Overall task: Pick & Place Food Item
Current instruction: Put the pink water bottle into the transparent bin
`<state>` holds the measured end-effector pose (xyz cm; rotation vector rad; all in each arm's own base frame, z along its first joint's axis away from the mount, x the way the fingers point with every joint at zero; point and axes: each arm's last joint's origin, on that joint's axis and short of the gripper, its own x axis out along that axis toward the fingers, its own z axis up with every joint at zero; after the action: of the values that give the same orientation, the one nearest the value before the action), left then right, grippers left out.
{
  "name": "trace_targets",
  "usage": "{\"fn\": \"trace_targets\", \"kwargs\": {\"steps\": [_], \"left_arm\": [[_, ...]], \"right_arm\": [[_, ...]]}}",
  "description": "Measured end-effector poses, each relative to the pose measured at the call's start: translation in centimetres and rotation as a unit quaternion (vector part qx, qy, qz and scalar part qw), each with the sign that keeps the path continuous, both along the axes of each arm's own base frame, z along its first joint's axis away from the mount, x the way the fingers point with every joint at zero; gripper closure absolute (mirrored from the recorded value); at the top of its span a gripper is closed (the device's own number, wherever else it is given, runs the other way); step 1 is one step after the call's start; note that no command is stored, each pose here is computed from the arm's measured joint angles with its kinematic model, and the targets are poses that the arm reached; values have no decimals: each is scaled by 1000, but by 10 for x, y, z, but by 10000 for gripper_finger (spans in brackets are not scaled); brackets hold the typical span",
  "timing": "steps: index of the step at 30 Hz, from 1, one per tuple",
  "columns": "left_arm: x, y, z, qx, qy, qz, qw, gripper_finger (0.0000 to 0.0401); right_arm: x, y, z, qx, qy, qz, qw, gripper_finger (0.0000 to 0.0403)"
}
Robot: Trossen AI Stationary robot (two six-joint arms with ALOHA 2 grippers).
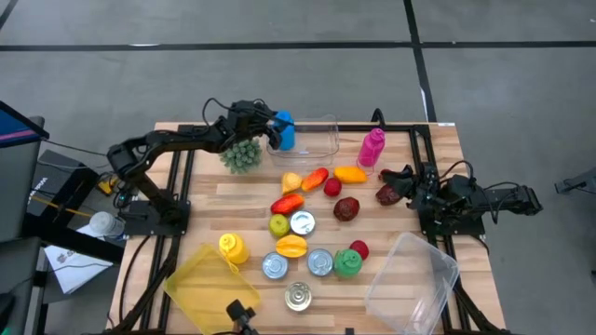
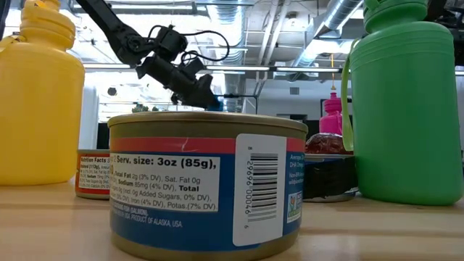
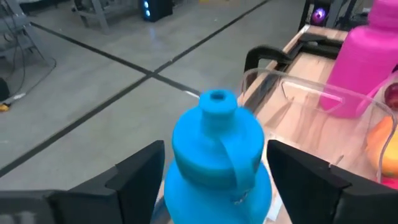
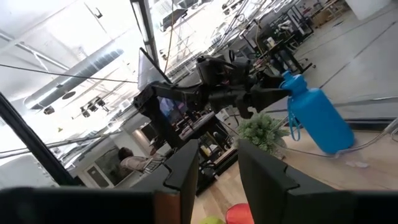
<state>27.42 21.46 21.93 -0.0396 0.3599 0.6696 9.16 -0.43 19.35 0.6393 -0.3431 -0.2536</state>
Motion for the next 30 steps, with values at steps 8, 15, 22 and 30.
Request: {"fn": "trace_targets", "kwargs": {"steps": [8, 15, 22, 30], "left_arm": [[-10, -7, 24, 22, -10, -3, 1000, 59], [-41, -32, 87, 84, -73, -5, 994, 43], [-93, -80, 149, 134, -158, -25, 978, 58], [-155, -127, 187, 180, -239, -20, 954, 91]], "right_arm": [[0, 0, 1, -7, -5, -2, 1000, 209], [-7, -1, 20, -59, -65, -24, 996, 135], [-16, -2, 66, -147, -25, -75, 986, 132], [-8, -7, 134, -206, 196, -159, 946, 132]]}}
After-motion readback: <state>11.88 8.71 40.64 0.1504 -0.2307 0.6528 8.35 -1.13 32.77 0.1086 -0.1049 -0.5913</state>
